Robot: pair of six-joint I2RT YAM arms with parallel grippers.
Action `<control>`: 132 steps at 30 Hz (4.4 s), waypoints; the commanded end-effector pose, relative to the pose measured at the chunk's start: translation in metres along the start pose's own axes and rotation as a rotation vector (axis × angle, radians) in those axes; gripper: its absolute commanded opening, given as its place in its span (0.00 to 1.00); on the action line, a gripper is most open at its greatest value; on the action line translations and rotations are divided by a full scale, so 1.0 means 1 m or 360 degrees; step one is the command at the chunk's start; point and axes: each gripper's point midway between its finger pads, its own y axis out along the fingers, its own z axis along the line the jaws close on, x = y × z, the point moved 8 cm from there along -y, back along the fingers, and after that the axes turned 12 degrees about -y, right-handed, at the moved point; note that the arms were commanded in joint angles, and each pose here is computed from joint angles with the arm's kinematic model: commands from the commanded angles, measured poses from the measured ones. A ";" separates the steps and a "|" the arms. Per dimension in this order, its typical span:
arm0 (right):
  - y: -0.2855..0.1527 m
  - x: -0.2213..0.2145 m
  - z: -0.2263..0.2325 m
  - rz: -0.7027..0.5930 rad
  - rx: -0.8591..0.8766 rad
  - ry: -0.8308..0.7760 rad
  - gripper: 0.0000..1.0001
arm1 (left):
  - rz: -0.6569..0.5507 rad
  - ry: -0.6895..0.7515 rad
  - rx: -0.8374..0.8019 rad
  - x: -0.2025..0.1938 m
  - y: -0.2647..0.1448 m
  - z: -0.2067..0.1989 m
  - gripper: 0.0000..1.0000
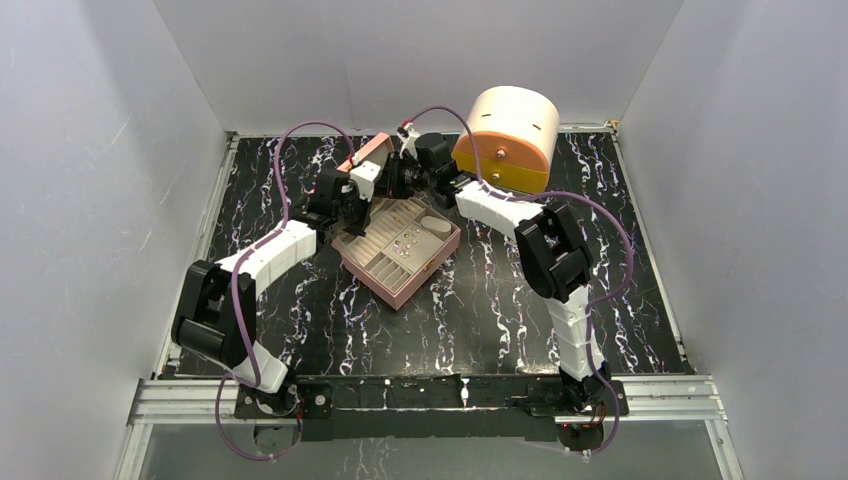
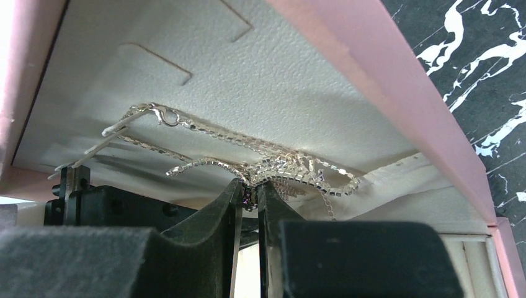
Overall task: Organize the mixed jewelry
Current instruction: Adjust the jewelry in the jewelry box.
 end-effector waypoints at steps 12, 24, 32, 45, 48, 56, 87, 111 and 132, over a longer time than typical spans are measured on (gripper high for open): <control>0.001 0.018 0.022 -0.0103 0.0262 -0.0053 0.27 | -0.0005 0.0022 -0.0293 0.001 -0.014 -0.019 0.00; 0.000 0.017 0.021 -0.0065 0.0330 0.0061 0.25 | -0.0005 0.0035 -0.0315 0.000 -0.013 -0.018 0.00; -0.004 0.005 0.002 -0.0023 0.0040 0.0054 0.38 | 0.0000 0.0032 -0.0272 -0.001 -0.014 -0.016 0.00; -0.041 0.023 0.004 -0.0124 -0.0246 0.0061 0.53 | 0.0004 0.0026 -0.0255 -0.001 -0.014 -0.014 0.00; -0.045 0.026 0.004 -0.0157 -0.0314 0.0081 0.55 | 0.0000 0.0022 -0.0264 -0.001 -0.015 -0.014 0.00; -0.037 0.024 -0.010 -0.0094 -0.0476 0.0234 0.53 | -0.0023 0.0020 -0.0286 0.002 -0.016 -0.016 0.00; -0.006 -0.001 -0.035 0.0143 -0.0983 0.0351 0.35 | -0.0148 -0.0029 -0.0180 0.033 -0.034 -0.016 0.00; -0.053 0.029 0.008 0.0075 -0.0672 0.0229 0.22 | -0.0256 -0.0036 0.0121 0.046 -0.061 -0.002 0.19; -0.126 0.039 0.015 -0.0100 -0.0576 0.0259 0.45 | -0.0369 -0.0307 -0.0040 0.041 -0.087 -0.019 0.44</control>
